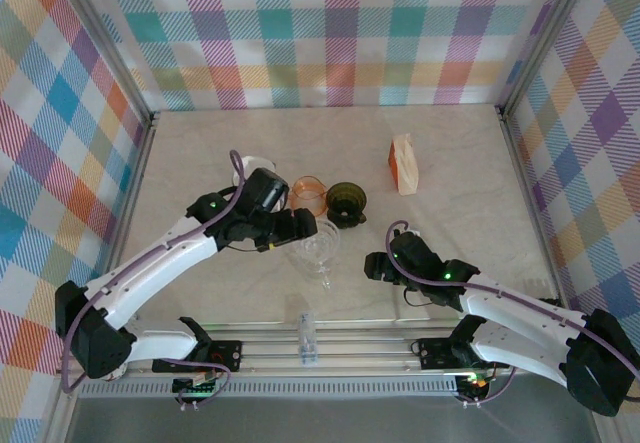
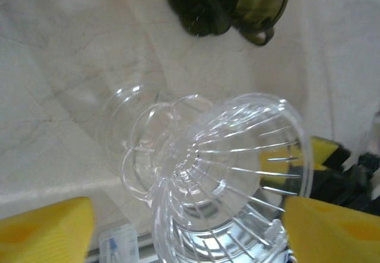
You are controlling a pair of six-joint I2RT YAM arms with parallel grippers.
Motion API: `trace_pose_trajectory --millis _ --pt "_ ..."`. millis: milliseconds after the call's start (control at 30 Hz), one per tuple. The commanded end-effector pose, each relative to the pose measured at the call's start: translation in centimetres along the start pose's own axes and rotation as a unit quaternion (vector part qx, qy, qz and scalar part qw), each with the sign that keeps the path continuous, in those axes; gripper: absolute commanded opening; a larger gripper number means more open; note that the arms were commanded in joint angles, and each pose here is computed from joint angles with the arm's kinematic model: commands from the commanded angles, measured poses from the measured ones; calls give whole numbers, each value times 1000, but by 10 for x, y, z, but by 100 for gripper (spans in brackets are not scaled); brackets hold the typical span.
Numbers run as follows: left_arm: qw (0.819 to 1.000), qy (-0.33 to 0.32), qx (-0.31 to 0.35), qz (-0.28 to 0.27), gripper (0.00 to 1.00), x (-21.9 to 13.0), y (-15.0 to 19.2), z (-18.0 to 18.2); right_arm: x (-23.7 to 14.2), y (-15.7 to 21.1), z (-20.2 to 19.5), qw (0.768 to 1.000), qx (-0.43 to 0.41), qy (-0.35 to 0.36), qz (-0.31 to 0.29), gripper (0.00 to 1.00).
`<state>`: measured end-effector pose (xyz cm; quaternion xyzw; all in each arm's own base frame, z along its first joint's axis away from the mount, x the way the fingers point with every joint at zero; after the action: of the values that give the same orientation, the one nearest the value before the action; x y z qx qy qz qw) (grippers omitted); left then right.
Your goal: Place the coffee filter in the dripper
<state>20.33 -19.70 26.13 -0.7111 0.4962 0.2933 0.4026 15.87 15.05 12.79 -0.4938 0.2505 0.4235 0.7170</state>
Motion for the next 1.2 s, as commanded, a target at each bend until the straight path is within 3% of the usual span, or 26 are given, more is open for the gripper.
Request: trace_pose_trajectory --millis 0,167,367,667,867,1167 --pt "997 13 13 -74 92 -31 -12 -2 -8 -14 9 1000 -7 5 -21 84" --pt "987 34 8 -159 99 -37 -14 12 -20 -47 21 998 -25 18 -48 85" --pt "980 45 16 -194 100 -28 -5 29 -24 -111 23 998 -11 28 -58 81" --pt "982 21 4 -188 95 -17 11 54 5 -192 6 994 2 80 -68 56" --pt "977 45 18 -208 95 -12 18 63 34 -235 -2 990 -18 126 -63 51" --pt "977 30 32 -207 96 -5 21 70 78 -262 -9 982 -47 177 -38 44"
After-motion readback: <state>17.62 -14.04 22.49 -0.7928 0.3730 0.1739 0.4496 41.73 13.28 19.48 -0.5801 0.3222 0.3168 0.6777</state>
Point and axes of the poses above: each hand's point on the last joint's axis, 136 mm out from that joint toward the fingers, its own x axis out along the fingers, its own z axis along the line the jaws close on, y = z × x, the point moved 7 cm from there along -x, back along the fingers, and after that the axes turned 1 degree about x, right-handed, at the moved point
